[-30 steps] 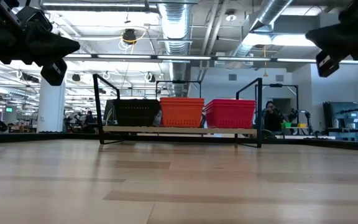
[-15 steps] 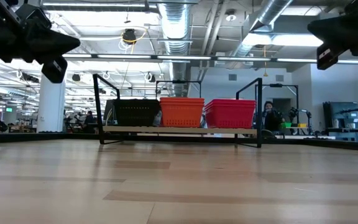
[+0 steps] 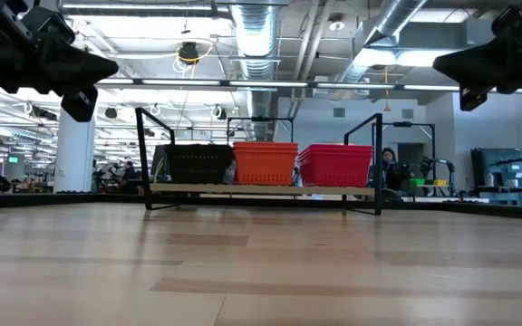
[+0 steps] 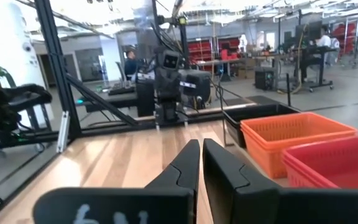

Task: Stack baskets on shelf by color
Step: Return to Home Position

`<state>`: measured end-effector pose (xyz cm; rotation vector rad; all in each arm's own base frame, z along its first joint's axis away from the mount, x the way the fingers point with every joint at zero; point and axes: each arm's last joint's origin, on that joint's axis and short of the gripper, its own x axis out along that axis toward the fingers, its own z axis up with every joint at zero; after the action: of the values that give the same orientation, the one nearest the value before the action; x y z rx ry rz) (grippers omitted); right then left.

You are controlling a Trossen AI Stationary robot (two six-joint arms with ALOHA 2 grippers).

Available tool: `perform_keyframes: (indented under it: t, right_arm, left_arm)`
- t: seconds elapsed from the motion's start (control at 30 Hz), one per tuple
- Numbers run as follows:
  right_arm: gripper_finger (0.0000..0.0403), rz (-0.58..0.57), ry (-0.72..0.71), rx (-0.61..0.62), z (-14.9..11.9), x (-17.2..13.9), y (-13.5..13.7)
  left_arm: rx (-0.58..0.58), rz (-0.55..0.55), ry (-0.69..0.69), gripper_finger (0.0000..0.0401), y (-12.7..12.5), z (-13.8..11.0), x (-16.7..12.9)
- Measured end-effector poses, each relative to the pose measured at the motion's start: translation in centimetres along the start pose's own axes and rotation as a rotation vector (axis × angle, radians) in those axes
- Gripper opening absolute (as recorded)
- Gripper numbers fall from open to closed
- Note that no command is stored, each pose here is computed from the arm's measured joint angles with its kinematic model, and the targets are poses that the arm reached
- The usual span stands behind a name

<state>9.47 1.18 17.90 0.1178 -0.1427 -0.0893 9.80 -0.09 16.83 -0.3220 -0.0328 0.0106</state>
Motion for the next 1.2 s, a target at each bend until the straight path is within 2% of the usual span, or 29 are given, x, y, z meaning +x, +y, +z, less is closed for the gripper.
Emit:
perform_keyframes:
  t: [0.33,0.57,1.2]
  right_arm:
    - [0.0043,-0.038,0.066,-0.025,-0.68,0.08,-0.36]
    - [0.0043,-0.079,0.068,-0.034,-0.70,0.13,-0.75]
    - [0.0043,-0.085,0.073,-0.036,-0.76,0.14,-0.80]
  left_arm:
    - [0.029,0.005,-0.001,0.0000,0.01,0.00,0.00]
    - [0.100,-0.020,0.011,0.0000,-0.05,-0.06,0.00]
    - [0.092,-0.019,0.011,0.0000,-0.04,-0.08,0.01]
